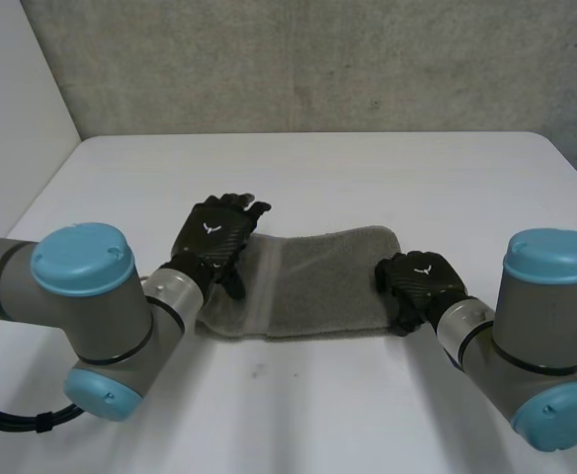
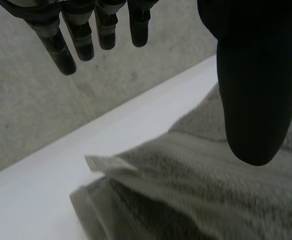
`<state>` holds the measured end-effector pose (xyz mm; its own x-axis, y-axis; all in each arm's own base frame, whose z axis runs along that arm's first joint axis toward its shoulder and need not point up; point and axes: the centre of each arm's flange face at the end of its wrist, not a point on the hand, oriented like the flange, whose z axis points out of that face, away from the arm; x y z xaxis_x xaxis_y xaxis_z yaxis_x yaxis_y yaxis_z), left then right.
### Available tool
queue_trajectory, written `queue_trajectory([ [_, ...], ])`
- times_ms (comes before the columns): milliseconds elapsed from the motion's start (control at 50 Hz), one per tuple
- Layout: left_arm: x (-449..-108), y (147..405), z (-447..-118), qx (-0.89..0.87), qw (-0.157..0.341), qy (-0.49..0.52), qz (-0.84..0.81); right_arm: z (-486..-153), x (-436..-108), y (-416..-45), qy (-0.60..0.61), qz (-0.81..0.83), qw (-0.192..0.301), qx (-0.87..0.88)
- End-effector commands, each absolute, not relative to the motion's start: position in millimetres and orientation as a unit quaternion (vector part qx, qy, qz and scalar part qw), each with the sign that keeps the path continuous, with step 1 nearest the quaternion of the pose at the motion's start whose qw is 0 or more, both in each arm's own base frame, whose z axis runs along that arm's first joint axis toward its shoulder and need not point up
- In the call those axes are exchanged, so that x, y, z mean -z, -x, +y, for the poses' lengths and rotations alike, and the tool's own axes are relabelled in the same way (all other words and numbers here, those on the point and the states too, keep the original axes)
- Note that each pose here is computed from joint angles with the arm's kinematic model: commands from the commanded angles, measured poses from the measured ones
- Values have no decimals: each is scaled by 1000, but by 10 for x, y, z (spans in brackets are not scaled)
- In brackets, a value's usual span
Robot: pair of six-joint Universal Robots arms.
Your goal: Fold the towel.
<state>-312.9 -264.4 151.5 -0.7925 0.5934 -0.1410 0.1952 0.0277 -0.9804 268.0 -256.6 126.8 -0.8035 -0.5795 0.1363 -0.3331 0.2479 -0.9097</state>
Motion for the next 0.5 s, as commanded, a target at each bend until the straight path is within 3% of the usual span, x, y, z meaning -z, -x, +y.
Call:
queue_trajectory([
  [20, -1339, 3068, -2617, -617, 144, 284, -719, -2725, -1216, -2677, 282, 752, 104, 587],
  [240, -1333, 2906, -2389, -600, 130, 286, -736, -2842, -1741, -2938, 381, 617, 15, 688],
  [280, -1367, 2874, -2374, -601, 129, 282, -736, -2556, -1813, -3358, 429, 567, 43, 701],
  [380, -1520, 2555, -2496, -617, 85, 233, -747, -2178, -1794, -3835, 472, 521, 97, 705],
  [500, -1588, 2272, -2614, -624, 42, 187, -758, -1828, -1560, -4127, 516, 498, 149, 681],
])
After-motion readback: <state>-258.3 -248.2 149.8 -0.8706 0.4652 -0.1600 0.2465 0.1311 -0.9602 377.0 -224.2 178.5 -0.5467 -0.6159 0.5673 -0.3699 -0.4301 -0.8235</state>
